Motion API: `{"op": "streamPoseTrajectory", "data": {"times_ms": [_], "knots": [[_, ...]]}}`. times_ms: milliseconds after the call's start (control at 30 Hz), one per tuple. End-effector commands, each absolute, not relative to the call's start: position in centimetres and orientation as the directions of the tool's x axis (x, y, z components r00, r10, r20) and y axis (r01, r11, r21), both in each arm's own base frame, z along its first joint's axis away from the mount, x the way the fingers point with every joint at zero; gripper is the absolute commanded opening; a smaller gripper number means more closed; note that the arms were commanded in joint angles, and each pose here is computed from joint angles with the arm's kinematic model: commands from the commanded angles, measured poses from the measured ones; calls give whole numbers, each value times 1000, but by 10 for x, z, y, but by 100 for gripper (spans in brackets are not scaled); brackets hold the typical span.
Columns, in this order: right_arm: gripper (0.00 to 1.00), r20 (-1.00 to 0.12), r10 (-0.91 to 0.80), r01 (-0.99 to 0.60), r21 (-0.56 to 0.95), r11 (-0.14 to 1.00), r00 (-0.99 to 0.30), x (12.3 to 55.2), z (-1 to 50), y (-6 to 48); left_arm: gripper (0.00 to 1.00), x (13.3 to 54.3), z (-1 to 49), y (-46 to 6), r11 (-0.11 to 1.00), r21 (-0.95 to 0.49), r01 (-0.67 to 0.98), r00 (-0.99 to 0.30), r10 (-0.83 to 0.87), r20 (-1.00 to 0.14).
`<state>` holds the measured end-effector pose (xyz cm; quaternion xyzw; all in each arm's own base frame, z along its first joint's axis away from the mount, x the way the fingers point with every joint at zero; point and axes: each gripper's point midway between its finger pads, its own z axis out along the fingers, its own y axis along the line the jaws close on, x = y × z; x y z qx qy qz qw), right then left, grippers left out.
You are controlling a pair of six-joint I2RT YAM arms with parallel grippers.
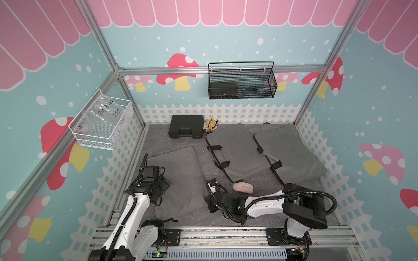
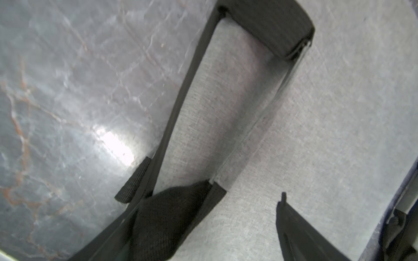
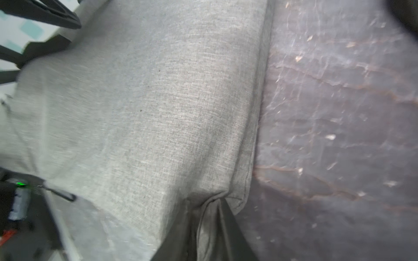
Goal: Put the mouse into the laptop bag
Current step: Adjust the zippered laptop bag at the center of the board.
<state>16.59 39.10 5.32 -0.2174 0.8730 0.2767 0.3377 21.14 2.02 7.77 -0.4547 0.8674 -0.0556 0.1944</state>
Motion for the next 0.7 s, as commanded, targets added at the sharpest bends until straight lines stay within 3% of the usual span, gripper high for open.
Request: {"op": "streamPoseTrajectory", "data": {"times_ms": [0, 133, 233, 467, 667], "knots": [[44, -720, -178, -624, 418, 660, -670, 148, 76, 420, 96, 233, 105, 17, 592, -328, -736, -507, -803, -312], [68, -744, -150, -604, 388, 696, -651, 155, 86, 403, 99, 227, 132, 36, 568, -263, -780, -459, -804, -377], [76, -761, -140, -589, 356, 725, -633, 161, 91, 389, 99, 221, 150, 43, 558, -255, -790, -435, -803, -408], [85, -751, -108, -542, 362, 758, -652, 176, 88, 366, 99, 211, 177, 36, 582, -322, -747, -434, -793, -427], [84, -720, -134, -557, 391, 733, -681, 178, 66, 382, 99, 212, 168, -1, 684, -329, -651, -552, -724, -413]]}}
